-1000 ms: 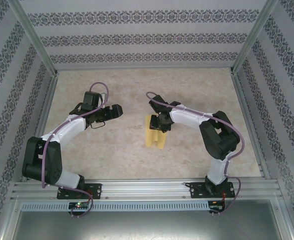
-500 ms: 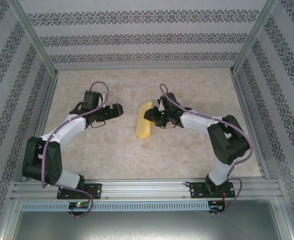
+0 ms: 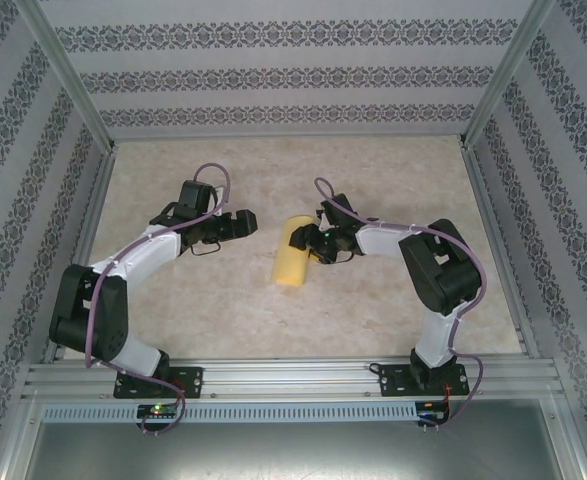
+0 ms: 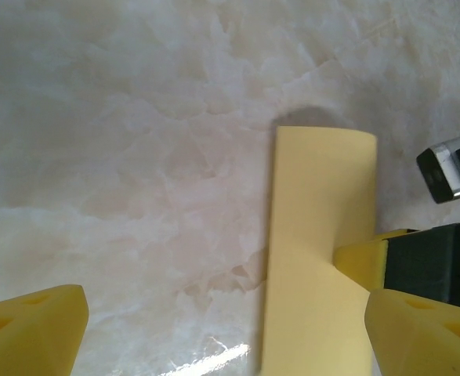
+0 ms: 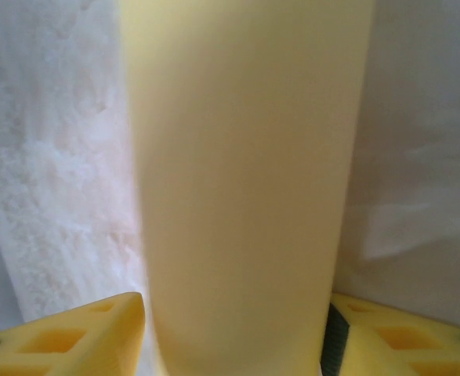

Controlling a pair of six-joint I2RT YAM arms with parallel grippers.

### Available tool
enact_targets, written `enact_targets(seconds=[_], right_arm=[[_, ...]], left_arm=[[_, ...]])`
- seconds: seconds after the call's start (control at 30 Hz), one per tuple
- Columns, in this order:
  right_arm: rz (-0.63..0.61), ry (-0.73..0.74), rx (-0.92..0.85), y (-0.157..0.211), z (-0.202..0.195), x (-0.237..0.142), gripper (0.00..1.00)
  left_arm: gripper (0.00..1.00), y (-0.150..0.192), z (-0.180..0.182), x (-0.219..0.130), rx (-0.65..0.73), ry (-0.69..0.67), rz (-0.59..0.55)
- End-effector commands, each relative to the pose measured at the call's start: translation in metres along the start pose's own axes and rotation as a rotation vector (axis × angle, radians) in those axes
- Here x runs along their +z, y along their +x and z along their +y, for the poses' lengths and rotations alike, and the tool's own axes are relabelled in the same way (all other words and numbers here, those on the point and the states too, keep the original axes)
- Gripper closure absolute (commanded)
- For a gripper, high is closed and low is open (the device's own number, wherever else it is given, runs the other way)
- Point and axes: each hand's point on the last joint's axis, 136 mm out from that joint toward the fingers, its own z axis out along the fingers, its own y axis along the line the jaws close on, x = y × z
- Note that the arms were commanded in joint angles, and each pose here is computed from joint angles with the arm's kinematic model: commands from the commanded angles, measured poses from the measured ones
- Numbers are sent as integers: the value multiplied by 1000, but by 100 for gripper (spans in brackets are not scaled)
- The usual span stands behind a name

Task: Fold a paper plane with a square sheet of paper (pick it up from the middle)
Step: Fold the square sheet of paper in half at the center of the table.

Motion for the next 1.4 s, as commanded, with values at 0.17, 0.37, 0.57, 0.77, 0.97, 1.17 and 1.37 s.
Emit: enact_targets(seconds=[0.17, 0.37, 0.57, 0.77, 0.97, 1.17, 1.37], right_arm=[[26, 197, -85, 1, -24, -20, 37], [16, 294, -64, 2, -36, -23, 37], [46, 347, -40, 5, -35, -11, 35], [69, 370, -25, 9, -38, 1, 31], [76, 330, -34, 9, -30, 4, 24], [93, 381, -19, 11, -42, 6, 20], [112, 411, -17, 14, -51, 10, 20]], left_arm=[[8, -9, -16, 3, 26, 31, -14], [9, -8, -18, 5, 27, 36, -12], [9, -8, -21, 6, 32, 44, -8], [13, -6, -24, 8, 32, 56, 3], [18, -4, -27, 15, 22, 80, 23], [21, -2, -29, 18, 24, 84, 32], [31, -1, -30, 20, 23, 92, 39]])
